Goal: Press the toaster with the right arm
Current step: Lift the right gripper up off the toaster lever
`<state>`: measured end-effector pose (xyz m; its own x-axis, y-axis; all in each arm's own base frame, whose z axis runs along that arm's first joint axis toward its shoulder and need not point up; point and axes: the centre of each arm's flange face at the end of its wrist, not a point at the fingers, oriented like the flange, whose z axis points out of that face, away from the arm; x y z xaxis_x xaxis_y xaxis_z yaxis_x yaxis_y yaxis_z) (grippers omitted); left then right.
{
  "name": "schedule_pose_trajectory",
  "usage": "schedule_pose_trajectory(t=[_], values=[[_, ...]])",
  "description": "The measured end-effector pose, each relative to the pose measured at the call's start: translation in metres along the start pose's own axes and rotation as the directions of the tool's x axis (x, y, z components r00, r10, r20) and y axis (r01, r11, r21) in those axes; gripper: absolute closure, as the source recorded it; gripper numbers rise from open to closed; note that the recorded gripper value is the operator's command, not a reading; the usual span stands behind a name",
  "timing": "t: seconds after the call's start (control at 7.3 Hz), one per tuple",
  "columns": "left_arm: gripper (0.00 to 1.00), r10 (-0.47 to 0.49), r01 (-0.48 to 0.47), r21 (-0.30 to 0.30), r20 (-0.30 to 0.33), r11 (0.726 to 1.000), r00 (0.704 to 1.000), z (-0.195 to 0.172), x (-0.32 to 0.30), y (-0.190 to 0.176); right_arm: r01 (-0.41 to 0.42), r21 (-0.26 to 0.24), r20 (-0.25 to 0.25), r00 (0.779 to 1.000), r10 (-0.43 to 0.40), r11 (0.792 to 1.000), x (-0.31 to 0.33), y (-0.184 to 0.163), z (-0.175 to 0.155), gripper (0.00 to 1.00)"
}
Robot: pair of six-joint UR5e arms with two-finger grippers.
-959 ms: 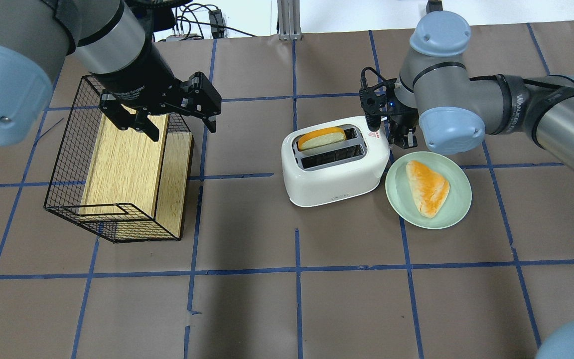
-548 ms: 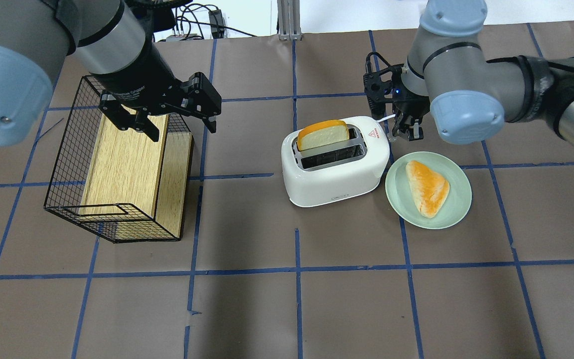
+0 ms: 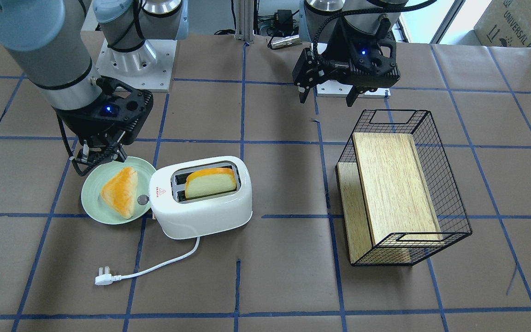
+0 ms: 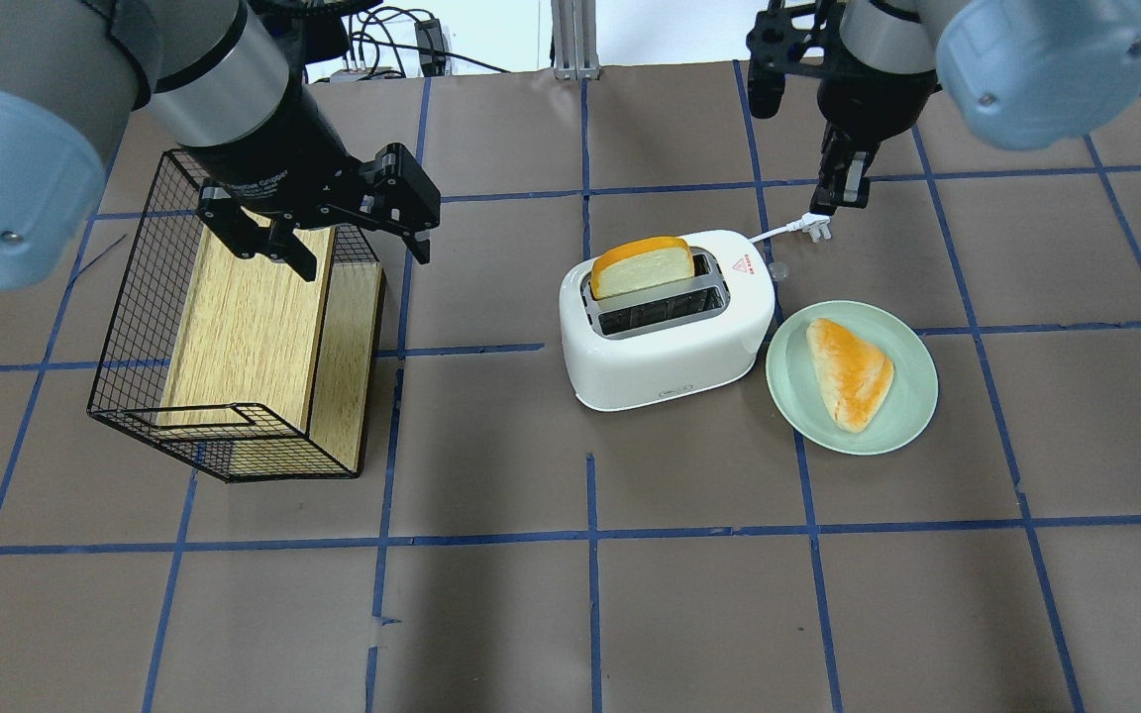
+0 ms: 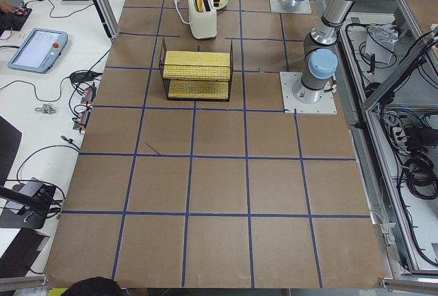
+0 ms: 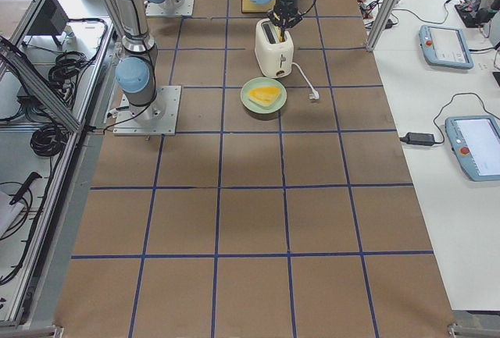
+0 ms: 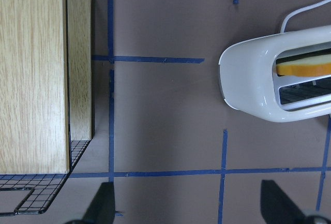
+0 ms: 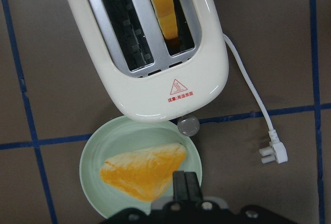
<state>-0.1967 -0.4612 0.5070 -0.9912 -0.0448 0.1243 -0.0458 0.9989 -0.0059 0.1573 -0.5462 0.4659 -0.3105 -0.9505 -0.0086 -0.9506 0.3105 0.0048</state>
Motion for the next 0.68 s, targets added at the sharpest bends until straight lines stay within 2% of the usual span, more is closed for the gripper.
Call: schedule_pose_trajectory(t=[0.14,0.27,0.41,0.55,0.68], values=[[0.00,0.000,0.000,0.000,0.000,1.000,1.000,0.000,0.000,0.000,-0.125,-0.001,0.003,0.992,0.125,0.992,-0.009,-0.008,-0.020,0.87],[0.00,0.000,0.000,0.000,0.000,1.000,1.000,0.000,0.000,0.000,-0.253,0.004,-0.002,0.968,0.253,0.968,-0.017,-0.017,-0.034,0.86],[0.00,0.000,0.000,0.000,0.000,1.000,1.000,0.000,0.000,0.000,-0.402,0.013,0.007,0.915,0.402,0.915,-0.025,-0.021,-0.042,0.85],[0.00,0.000,0.000,0.000,0.000,1.000,1.000,0.000,0.000,0.000,-0.558,0.013,0.034,0.830,0.557,0.830,-0.031,-0.023,-0.044,0.77],[0.00,0.000,0.000,0.000,0.000,1.000,1.000,0.000,0.000,0.000,-0.686,0.005,0.050,0.727,0.685,0.727,-0.034,-0.022,-0.046,0.52]])
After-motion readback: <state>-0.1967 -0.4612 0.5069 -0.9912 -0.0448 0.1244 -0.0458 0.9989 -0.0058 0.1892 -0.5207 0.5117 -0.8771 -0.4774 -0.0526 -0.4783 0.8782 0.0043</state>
